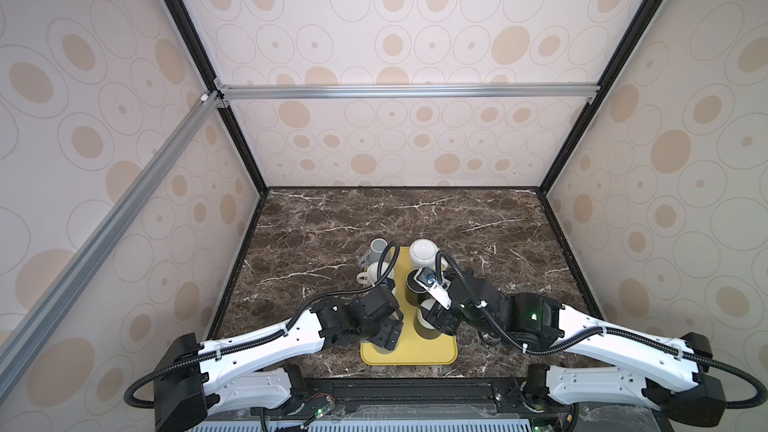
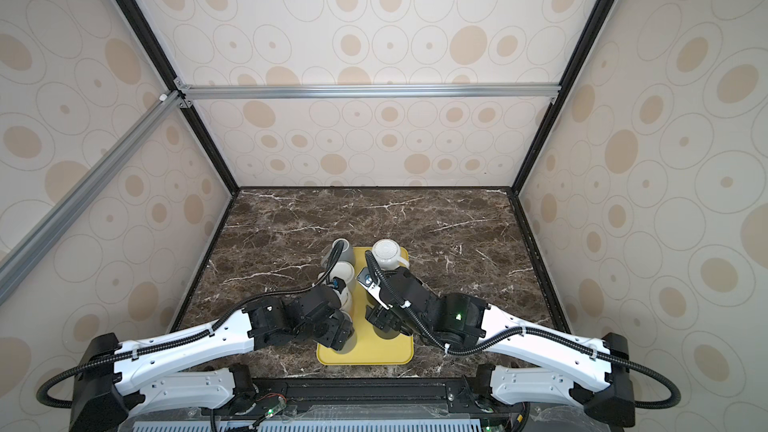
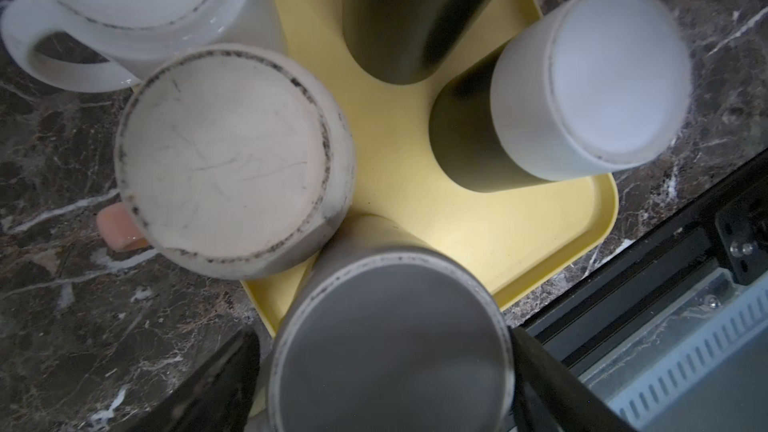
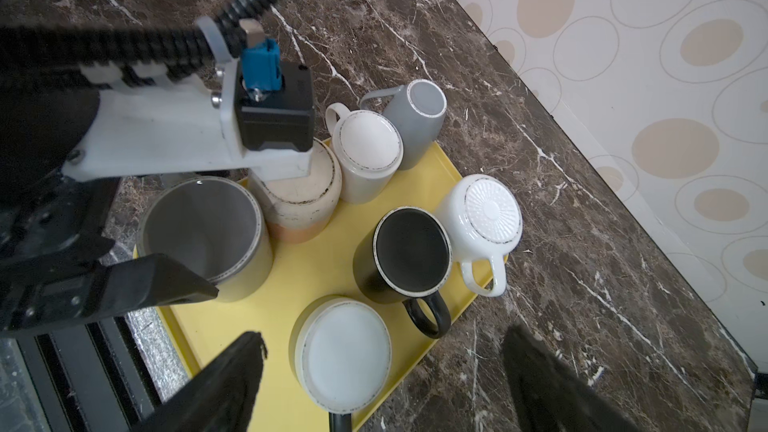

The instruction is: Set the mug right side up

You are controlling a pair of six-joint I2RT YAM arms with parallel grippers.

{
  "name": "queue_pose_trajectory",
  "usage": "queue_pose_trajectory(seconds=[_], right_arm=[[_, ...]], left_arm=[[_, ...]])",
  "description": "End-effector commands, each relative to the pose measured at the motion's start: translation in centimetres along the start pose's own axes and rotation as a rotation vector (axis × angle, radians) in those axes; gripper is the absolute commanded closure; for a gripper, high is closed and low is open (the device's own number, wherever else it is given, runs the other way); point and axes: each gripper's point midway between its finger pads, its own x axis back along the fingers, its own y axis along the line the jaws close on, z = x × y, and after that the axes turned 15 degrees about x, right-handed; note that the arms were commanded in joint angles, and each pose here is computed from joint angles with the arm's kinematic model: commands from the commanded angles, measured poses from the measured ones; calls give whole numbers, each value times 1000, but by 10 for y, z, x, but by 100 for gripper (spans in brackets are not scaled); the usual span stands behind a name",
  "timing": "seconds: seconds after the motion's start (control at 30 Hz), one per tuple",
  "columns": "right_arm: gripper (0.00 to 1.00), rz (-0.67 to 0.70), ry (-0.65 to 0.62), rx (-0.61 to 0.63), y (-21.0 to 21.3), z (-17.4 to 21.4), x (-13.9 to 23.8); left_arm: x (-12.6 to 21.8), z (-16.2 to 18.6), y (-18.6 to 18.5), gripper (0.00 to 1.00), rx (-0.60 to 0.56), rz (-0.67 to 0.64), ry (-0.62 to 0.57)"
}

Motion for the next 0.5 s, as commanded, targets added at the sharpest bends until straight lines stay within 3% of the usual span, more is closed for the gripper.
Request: queue_pose_trajectory(seconds=[0.0,0.17,0.47], right_arm=[[7,13,7,-5,0,4,0],[7,8,12,0,1,4,-2],[7,14,-1,-3,-1,2,0]], left_arm=[[4,-5,3,6,16,-5,-48],[10,-8,-1,0,11,9,-71],[33,-11,5,3,2,17,-115]])
